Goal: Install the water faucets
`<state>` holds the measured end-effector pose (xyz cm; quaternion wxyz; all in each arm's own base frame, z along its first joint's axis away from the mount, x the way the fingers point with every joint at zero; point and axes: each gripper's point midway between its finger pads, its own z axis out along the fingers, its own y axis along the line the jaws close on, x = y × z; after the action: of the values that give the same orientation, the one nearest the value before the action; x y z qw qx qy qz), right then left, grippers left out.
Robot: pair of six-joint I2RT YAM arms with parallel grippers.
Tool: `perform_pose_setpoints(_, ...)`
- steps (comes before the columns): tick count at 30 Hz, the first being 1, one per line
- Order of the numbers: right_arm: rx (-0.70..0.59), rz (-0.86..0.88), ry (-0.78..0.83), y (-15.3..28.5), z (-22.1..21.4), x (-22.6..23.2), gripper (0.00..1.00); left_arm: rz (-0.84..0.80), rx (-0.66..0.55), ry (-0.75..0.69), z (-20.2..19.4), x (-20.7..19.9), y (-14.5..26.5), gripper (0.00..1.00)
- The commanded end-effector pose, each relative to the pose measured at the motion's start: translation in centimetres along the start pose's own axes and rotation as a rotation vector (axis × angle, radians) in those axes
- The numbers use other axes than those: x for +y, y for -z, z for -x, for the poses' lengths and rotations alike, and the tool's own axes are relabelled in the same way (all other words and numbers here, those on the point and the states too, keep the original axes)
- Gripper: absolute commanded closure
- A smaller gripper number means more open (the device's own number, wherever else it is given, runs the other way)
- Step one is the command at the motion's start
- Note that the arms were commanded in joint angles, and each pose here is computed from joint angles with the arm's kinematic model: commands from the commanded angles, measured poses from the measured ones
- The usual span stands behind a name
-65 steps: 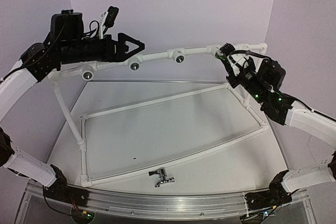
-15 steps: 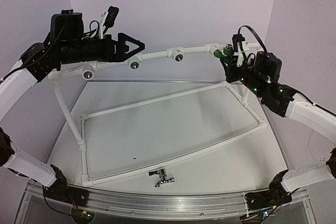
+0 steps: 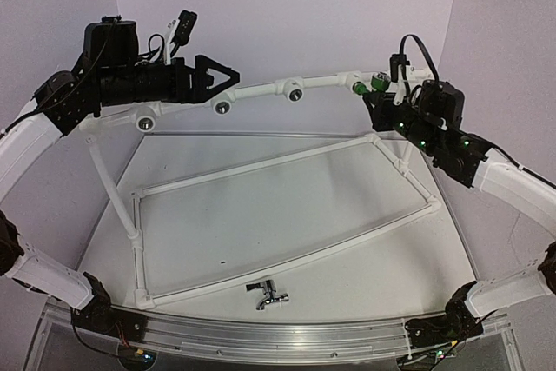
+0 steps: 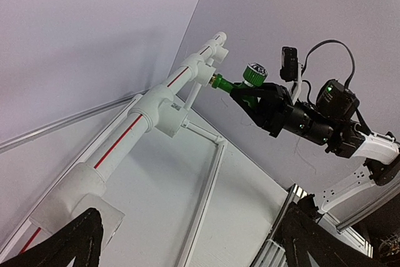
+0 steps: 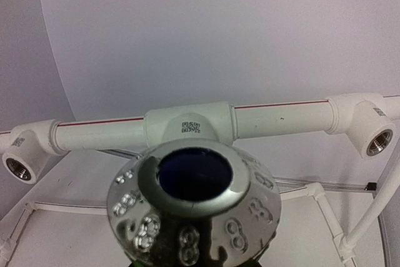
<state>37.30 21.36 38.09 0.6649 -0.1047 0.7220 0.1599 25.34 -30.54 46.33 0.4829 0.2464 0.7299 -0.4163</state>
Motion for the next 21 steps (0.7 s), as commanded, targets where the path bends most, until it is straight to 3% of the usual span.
perform_pose_setpoints(1,0.01,0.045,-0.12,-0.4,0.85,0.88,1.0,-0.031,0.0,-0.04,0.39,-0.78,0.39,0.0)
perform_pose_setpoints(21,0.091,0.178,-0.546,-0.76,1.27,1.42,1.0,-0.036,-0.014,-0.041,0.6,-0.97,0.77,0.0)
